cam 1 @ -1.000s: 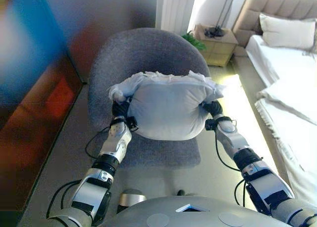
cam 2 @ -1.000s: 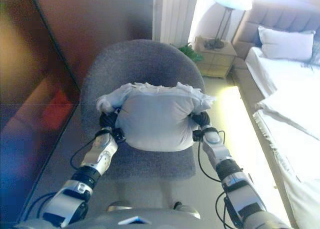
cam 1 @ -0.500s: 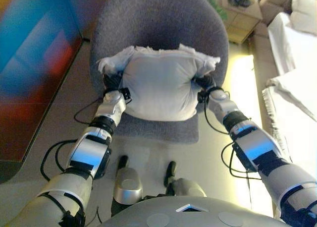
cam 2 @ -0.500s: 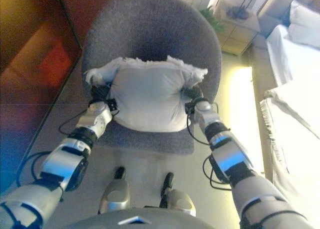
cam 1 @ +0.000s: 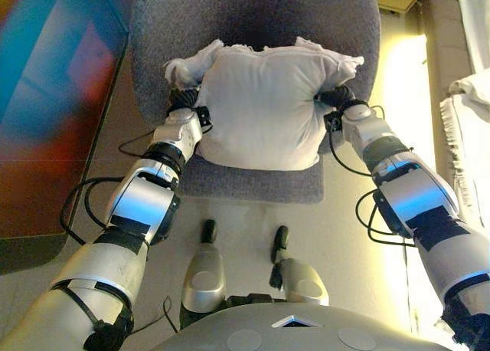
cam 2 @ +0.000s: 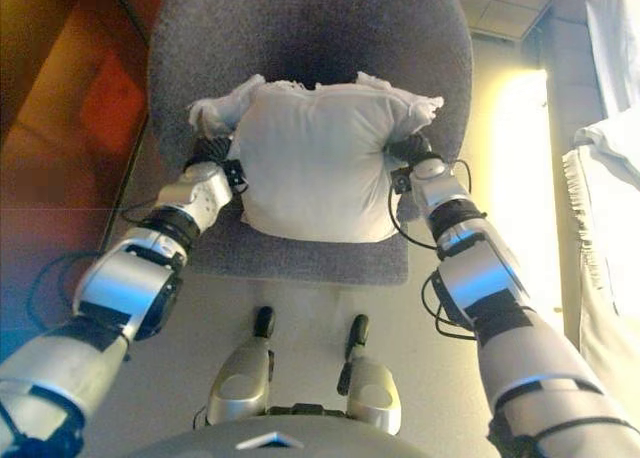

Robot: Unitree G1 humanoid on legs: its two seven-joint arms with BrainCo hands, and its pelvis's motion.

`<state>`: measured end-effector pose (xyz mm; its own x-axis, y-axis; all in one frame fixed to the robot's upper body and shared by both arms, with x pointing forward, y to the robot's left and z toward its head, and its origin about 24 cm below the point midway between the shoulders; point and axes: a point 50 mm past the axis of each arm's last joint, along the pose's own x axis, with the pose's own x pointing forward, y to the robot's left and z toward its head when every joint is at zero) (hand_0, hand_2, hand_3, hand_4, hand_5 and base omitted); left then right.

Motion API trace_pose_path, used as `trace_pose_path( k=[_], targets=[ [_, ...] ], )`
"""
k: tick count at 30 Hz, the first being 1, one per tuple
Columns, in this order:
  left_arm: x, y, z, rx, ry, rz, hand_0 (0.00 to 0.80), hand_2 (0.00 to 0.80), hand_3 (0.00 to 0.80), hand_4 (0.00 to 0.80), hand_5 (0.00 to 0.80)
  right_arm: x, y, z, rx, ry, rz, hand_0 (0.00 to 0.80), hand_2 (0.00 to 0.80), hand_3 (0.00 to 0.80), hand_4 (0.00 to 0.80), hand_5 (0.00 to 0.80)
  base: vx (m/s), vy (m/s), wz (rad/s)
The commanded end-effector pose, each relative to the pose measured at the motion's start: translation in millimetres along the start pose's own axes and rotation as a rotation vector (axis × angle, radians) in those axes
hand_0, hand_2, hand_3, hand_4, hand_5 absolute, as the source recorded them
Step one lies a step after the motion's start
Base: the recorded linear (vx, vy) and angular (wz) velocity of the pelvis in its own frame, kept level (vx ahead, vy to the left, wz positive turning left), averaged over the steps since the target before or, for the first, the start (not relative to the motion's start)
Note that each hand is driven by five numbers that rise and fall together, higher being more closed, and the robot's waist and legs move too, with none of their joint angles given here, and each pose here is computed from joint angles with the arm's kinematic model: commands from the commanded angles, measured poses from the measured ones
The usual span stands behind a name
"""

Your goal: Pick up the cushion and take it to the sofa

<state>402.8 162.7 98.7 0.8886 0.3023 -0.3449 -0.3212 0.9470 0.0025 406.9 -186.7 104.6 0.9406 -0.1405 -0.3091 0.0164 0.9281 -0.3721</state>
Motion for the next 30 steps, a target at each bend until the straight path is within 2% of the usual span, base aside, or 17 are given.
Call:
trace_pose_path(
  k=[1,5,10,16,20,26,30],
  targets=[
    [-17.7,-50.0,57.1,0.002,-0.162,-0.171,0.0,0.0,0.0,0.0,0.0,-9.1,-33.5,90.6,-0.072,-0.253,-0.182,0.0,0.0,0.0,0.0,0.0,0.045,0.131,0.0],
    [-16.7,-40.8,62.8,0.005,-0.207,-0.174,0.0,0.0,0.0,0.0,0.0,-10.3,-49.9,85.1,-0.079,-0.27,-0.239,0.0,0.0,0.0,0.0,0.0,0.065,0.094,-0.05],
    [-9.1,-5.9,60.4,-0.021,-0.239,-0.136,0.0,0.0,0.0,0.0,0.0,-12.7,-80.1,64.3,-0.074,-0.28,-0.287,0.0,0.0,0.0,0.0,0.0,0.157,0.05,-0.06],
    [-5.4,55.3,45.0,-0.046,-0.269,-0.049,0.0,0.0,0.0,0.0,0.0,-24.5,-130.2,15.6,-0.03,-0.234,-0.416,0.0,0.0,0.0,0.0,0.0,0.217,-0.003,0.01],
    [-5.3,103.9,23.8,-0.023,-0.246,0.042,0.0,0.0,0.0,0.0,0.0,-37.2,-149.6,-7.8,-0.04,-0.229,-0.446,0.0,0.0,0.0,0.0,0.0,0.172,-0.022,0.03],
    [-20.8,169.8,-5.0,-0.003,-0.292,0.199,0.0,0.0,0.0,0.0,0.0,-63.3,-162.3,-36.6,-0.057,-0.306,-0.499,0.0,0.0,0.0,0.0,0.0,0.034,-0.03,0.0],
    [-49.2,193.1,-41.9,-0.06,-0.367,0.263,0.0,0.0,0.0,0.0,0.0,-92.2,-145.8,-68.4,0.01,-0.407,-0.542,0.0,0.0,0.0,0.0,0.0,-0.052,-0.03,-0.01]
  ],
)
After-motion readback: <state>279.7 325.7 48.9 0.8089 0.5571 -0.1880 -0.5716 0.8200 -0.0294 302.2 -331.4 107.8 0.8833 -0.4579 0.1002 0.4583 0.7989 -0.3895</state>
